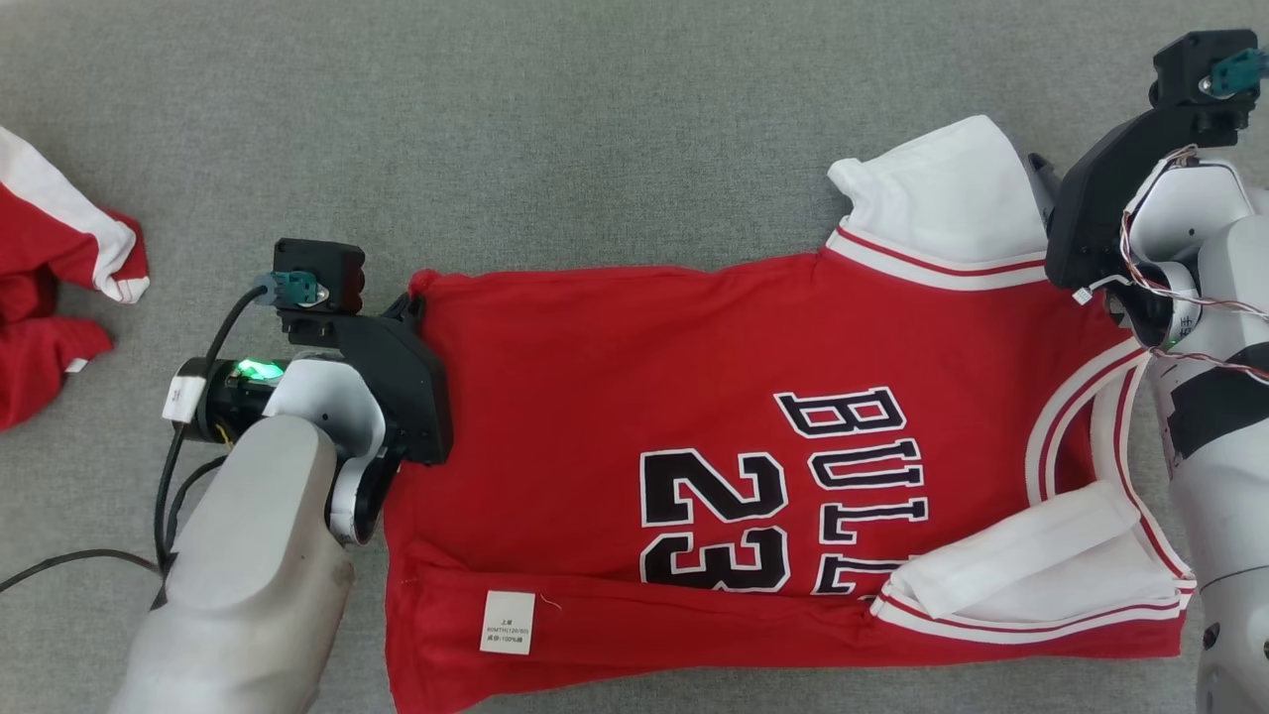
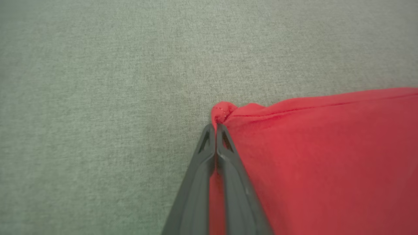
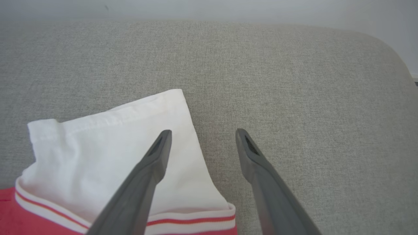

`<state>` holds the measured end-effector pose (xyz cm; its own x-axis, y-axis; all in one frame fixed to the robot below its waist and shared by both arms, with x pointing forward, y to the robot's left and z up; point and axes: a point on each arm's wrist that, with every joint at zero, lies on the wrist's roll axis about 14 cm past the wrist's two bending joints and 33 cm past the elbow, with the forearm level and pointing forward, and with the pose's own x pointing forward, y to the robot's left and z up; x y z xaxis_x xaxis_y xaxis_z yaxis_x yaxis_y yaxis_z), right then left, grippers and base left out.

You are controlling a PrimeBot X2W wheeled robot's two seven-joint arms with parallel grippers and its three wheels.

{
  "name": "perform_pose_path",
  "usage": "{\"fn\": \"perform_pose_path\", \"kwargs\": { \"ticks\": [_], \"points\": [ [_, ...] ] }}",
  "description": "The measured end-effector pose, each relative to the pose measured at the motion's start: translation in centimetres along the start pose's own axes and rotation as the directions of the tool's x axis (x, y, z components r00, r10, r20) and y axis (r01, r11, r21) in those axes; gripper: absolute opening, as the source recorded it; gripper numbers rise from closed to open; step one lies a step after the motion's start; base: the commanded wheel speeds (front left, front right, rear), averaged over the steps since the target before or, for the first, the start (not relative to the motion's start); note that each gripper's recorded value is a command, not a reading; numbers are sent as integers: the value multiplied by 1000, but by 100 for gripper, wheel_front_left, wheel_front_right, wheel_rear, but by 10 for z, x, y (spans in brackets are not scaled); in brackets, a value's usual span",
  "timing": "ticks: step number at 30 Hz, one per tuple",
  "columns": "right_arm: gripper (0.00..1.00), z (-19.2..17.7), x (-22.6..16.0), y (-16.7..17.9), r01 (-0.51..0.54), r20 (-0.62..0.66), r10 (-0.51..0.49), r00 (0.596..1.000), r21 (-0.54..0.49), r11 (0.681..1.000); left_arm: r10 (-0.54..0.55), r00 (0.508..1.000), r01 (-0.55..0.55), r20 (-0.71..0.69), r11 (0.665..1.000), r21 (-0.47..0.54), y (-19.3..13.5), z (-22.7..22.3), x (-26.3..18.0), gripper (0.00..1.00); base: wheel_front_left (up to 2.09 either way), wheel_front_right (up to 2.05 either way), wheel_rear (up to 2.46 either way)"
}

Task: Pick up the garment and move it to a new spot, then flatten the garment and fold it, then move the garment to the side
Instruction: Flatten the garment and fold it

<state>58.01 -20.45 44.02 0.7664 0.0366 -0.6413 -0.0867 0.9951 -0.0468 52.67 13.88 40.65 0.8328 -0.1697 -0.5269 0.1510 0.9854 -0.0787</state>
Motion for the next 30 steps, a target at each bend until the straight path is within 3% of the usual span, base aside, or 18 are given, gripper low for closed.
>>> {"fn": "perform_pose_path", "kwargs": {
  "ticks": [11, 30],
  "points": [
    [100, 4, 24, 11, -18, 22, 19, 1000, -60, 998, 4, 997, -4, 81, 1000, -9, -10, 5, 6, 0, 0, 0, 0],
    [100, -24, 58, 18, -40, -160, 24, 987, -96, 995, 1, 995, 0, 100, 1000, -14, -11, -2, 8, 0, 0, 0, 0]
  ]
}}
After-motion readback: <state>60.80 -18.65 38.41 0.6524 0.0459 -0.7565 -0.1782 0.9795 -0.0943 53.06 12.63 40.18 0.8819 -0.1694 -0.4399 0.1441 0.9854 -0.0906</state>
